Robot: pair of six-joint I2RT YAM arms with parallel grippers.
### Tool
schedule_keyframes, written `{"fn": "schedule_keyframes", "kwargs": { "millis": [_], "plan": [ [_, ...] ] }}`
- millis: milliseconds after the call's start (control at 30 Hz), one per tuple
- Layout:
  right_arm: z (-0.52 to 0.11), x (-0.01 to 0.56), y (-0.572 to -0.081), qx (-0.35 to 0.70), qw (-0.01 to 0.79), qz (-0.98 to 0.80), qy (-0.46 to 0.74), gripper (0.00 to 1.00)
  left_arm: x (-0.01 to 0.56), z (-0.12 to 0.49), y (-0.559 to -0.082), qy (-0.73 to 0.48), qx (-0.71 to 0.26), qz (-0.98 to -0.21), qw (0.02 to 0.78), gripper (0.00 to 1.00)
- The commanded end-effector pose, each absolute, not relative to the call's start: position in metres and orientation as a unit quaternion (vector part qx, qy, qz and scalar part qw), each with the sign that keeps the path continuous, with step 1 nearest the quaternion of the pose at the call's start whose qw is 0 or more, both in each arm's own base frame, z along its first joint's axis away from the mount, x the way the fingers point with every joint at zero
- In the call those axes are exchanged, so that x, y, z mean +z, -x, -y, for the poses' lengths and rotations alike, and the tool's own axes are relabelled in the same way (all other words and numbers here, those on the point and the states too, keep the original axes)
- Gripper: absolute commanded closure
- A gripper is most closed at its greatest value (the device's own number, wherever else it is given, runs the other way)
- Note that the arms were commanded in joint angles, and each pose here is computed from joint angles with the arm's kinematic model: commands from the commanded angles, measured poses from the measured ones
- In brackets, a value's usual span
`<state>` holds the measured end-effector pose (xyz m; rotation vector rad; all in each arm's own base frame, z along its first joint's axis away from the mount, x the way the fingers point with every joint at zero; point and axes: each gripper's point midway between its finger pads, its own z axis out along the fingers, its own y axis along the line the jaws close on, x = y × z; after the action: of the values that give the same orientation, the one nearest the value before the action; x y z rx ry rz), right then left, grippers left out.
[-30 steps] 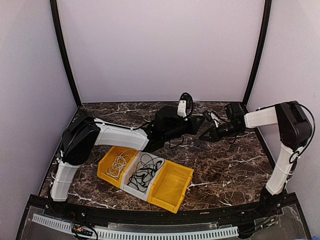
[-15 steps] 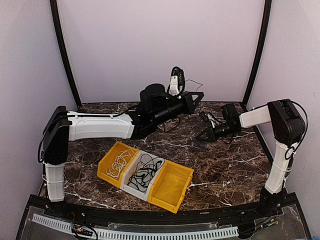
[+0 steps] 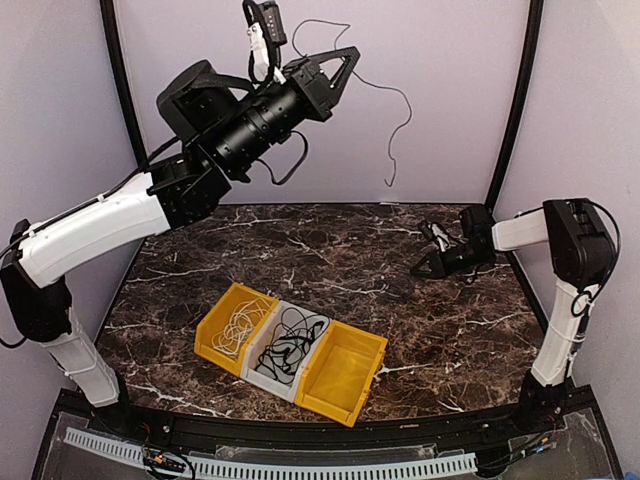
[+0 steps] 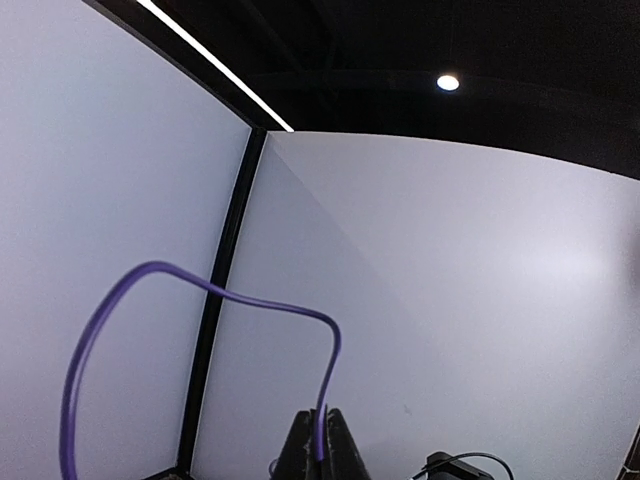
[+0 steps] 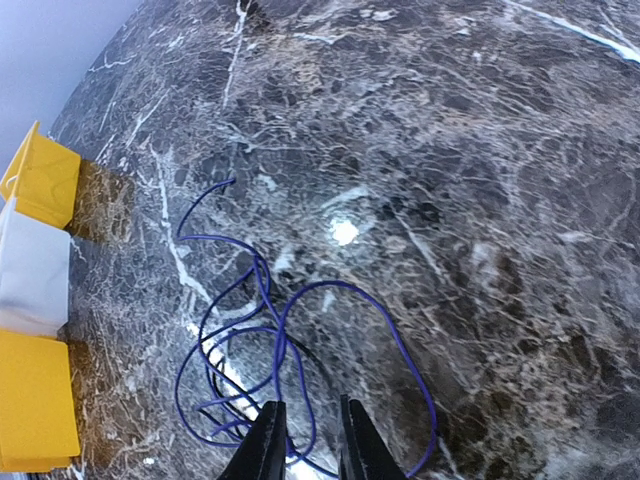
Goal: Untangle the cables
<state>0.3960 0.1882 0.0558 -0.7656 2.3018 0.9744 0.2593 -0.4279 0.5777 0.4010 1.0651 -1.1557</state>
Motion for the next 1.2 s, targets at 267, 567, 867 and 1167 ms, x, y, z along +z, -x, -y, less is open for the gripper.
{"fn": "schedule_keyframes", "kwargs": {
  "millis": [267, 567, 867, 1167],
  "plan": [
    [-0.159, 0.116, -0.395, 0.317, 0.303, -0.844, 0.309, 0.64, 0.467, 0.418, -0.259, -0.205, -0.426, -0.601, 0.644, 1.0],
    [-0.148, 0.152, -0.38, 0.332, 0.325, -0.825, 0.323, 0.45, 0.37, 0.436, -0.216, -0.299, -0.421, -0.665, 0.54, 1.0],
    [-0.14, 0.163, -0.371, 0.289, 0.365, -0.818, 0.337, 0.36, 0.31, 0.431, -0.183, -0.32, -0.422, -0.715, 0.456, 1.0],
    [-0.137, 0.159, -0.368, 0.294, 0.363, -0.818, 0.336, 0.34, 0.244, 0.428, -0.147, -0.361, -0.408, -0.757, 0.362, 1.0]
  ]
}}
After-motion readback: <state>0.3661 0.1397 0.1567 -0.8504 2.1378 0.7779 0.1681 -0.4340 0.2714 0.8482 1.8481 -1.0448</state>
